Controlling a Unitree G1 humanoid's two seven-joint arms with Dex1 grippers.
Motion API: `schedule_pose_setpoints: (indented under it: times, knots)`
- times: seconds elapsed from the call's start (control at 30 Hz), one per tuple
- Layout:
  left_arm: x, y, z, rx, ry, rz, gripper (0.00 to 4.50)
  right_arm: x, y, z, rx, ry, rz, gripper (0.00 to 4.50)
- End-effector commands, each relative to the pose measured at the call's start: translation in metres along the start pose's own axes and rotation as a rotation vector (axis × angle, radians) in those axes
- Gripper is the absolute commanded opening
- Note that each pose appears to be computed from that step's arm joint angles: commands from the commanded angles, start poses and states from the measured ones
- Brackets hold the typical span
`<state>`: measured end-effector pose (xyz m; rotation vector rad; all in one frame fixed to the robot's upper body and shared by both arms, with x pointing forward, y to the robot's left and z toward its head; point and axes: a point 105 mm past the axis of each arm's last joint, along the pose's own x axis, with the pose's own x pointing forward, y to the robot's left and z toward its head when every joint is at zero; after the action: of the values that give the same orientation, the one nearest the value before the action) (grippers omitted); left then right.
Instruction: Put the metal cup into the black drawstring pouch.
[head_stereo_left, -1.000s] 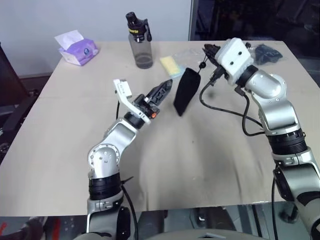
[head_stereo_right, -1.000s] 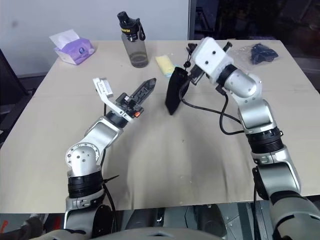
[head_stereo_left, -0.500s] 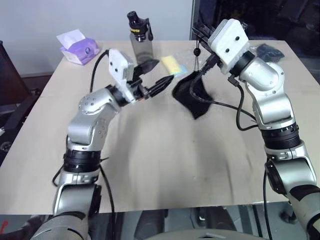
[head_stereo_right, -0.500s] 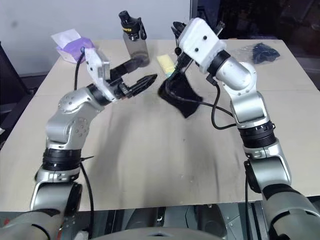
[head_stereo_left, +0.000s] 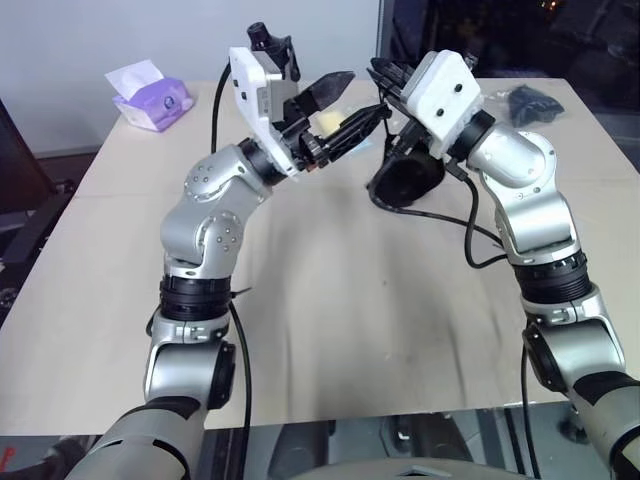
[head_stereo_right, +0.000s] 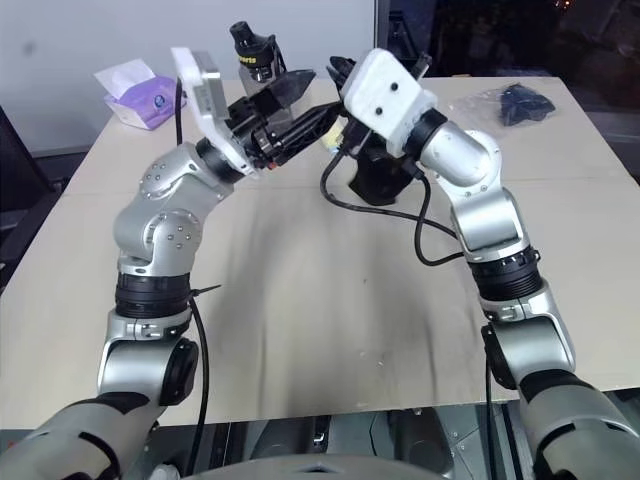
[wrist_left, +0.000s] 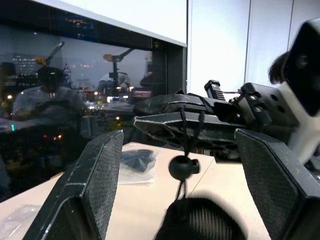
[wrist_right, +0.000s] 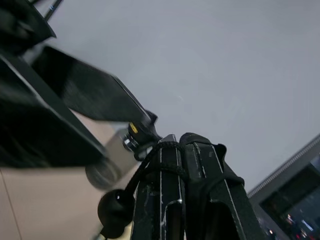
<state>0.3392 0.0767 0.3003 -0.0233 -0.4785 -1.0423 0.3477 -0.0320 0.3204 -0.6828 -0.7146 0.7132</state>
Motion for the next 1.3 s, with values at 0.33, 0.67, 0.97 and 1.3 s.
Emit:
schedule_pose_setpoints:
  times: [0.33,0.67,0.97,1.3]
  knots:
    - [0.006,-0.004,0.011,-0.015,-0.048,-0.025,2.43,0.001,-0.001,0.031,0.001,-0.103,-0.001,0.00]
    - [-0.004,0.001,0.002,-0.013,-0.010,0.019,0.17,0.000,-0.002,0.027,0.006,-0.095,-0.009,0.00]
    - [-0.034,0.005,-0.080,0.095,0.344,0.066,0.17,-0.003,-0.061,0.066,0.062,-0.292,-0.306,0.00]
    - [-0.032,-0.003,-0.086,0.038,0.315,0.077,0.17,-0.010,-0.077,0.071,0.127,-0.348,-0.389,0.00]
